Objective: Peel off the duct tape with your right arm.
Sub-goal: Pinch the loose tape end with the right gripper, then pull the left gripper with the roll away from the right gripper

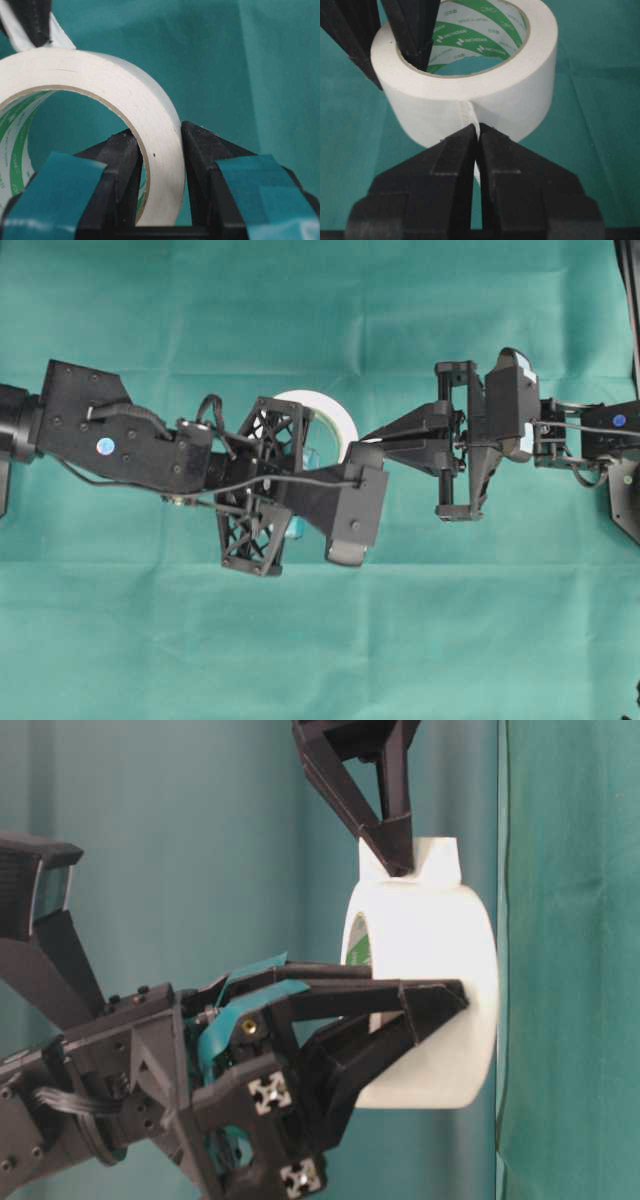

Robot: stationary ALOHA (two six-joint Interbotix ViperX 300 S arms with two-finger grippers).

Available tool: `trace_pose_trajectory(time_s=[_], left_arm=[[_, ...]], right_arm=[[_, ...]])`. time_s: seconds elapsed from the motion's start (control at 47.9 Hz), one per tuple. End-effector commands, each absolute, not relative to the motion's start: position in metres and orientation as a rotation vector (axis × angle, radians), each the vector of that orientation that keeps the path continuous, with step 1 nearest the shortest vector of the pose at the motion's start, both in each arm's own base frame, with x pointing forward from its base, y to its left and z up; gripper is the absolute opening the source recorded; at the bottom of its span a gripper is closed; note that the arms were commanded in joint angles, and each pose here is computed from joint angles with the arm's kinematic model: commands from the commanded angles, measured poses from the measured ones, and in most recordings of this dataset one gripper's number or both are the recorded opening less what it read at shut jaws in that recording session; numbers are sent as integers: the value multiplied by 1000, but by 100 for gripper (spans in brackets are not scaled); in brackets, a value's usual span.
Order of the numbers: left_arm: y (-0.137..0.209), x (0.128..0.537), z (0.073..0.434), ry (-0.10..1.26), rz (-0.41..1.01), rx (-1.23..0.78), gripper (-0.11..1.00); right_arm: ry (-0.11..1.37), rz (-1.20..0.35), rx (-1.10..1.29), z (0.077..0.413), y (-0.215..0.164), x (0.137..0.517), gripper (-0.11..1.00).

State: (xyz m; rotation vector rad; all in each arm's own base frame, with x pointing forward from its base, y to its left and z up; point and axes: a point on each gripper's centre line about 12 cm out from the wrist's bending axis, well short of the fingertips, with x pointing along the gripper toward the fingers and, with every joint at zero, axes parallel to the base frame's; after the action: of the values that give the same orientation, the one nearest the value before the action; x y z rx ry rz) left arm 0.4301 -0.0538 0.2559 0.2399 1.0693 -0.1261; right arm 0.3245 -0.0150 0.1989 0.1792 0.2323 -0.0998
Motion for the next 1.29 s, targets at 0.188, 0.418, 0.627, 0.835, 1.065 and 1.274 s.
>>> trace_pose_trajectory(time_s=[0.188,0.418,0.627,0.835,1.065,1.274], left_arm=[[-82,423,288,980,-189,268,21],[-83,418,288,983,-192,264,21],[-93,415,289,970,-216,276,21],[-119,409,296,934,-276,290,21],[-147,404,304,861,-343,318,21],[-164,401,311,790,-390,344,21]], right_arm=[[210,-126,186,203,-23,324,-10],[209,-139,189,203,-27,321,-10],[213,-165,190,202,-35,318,-10],[214,-197,192,201,-45,315,-10],[213,-215,188,201,-51,313,-10],[211,-220,187,201,-53,314,-10]])
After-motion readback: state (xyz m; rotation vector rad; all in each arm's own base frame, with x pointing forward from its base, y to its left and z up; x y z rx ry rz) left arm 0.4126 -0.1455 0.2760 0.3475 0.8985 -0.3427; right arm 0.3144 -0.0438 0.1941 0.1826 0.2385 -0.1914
